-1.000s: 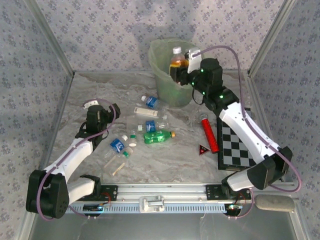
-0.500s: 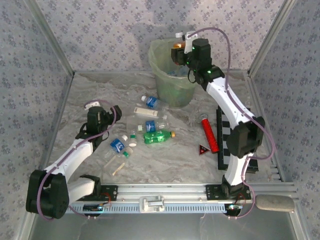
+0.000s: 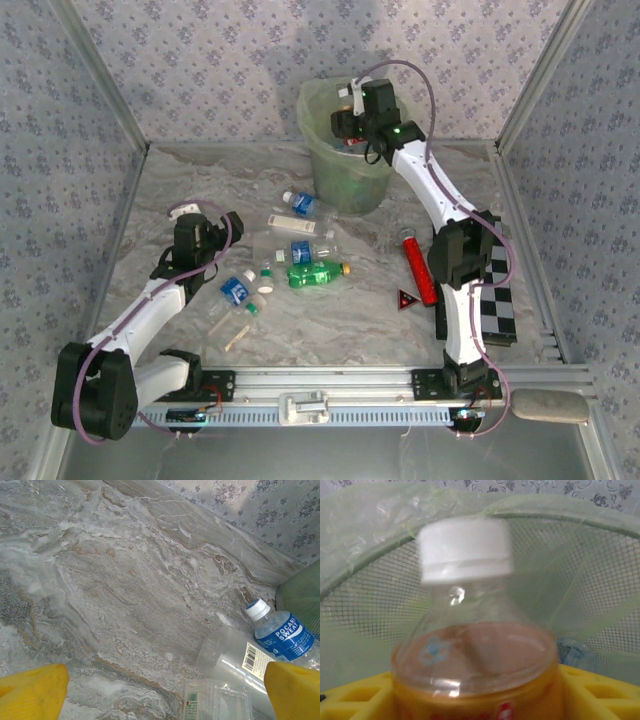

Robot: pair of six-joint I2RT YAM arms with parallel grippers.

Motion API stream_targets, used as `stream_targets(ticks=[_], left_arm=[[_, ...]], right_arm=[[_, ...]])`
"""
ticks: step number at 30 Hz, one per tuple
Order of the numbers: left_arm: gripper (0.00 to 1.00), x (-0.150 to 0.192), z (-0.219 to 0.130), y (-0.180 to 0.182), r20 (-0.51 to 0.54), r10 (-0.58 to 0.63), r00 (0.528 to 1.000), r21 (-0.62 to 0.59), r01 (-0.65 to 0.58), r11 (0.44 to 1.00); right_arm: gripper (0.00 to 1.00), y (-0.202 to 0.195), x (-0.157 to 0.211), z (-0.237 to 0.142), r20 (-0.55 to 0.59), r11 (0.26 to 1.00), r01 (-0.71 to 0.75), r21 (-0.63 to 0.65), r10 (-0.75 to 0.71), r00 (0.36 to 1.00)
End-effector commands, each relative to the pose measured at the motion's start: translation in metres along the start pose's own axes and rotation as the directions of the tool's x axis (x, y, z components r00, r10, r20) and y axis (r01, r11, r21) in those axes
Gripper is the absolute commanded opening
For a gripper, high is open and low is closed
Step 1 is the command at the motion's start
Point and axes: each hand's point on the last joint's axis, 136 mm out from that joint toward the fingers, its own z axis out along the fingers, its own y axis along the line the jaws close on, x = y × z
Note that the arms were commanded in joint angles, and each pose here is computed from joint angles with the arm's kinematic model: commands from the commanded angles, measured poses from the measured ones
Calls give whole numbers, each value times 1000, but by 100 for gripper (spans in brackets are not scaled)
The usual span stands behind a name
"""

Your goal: Put the plastic bottles in the bin

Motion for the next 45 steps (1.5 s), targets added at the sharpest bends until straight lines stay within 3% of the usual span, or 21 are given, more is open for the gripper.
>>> stream_targets(ticks=[1, 9, 18, 23, 31, 38, 45], left_arm=[[100, -7, -4, -3, 17, 8, 1000, 14, -8, 1000], [100, -10, -8, -9, 12, 14, 1000, 40, -15, 999], [100, -8, -24, -25, -21, 47, 999, 109, -44, 993], [100, 6, -39, -41, -78, 94, 992, 150, -81, 985], [100, 53, -76, -56, -240, 210, 948, 202, -162, 966], [100, 96, -113, -37, -385, 257, 886, 187, -197, 962], [100, 136, -138, -1, -504, 212, 837, 111, -180, 977]], right_arm=[[81, 2, -19, -10, 34, 1000, 4, 16, -4, 999], [100, 14, -53, -50, 95, 999, 35, 6, -36, 995], [100, 32, -45, -119, 159, 998, 10, -57, -1, 987], [100, 51, -12, -155, 177, 993, 7, -122, 15, 984], [100, 74, 67, -178, 137, 977, -42, -209, 72, 988], [100, 77, 136, -168, 48, 974, -119, -191, 130, 990], [100, 78, 156, -157, 7, 975, -141, -175, 144, 990]])
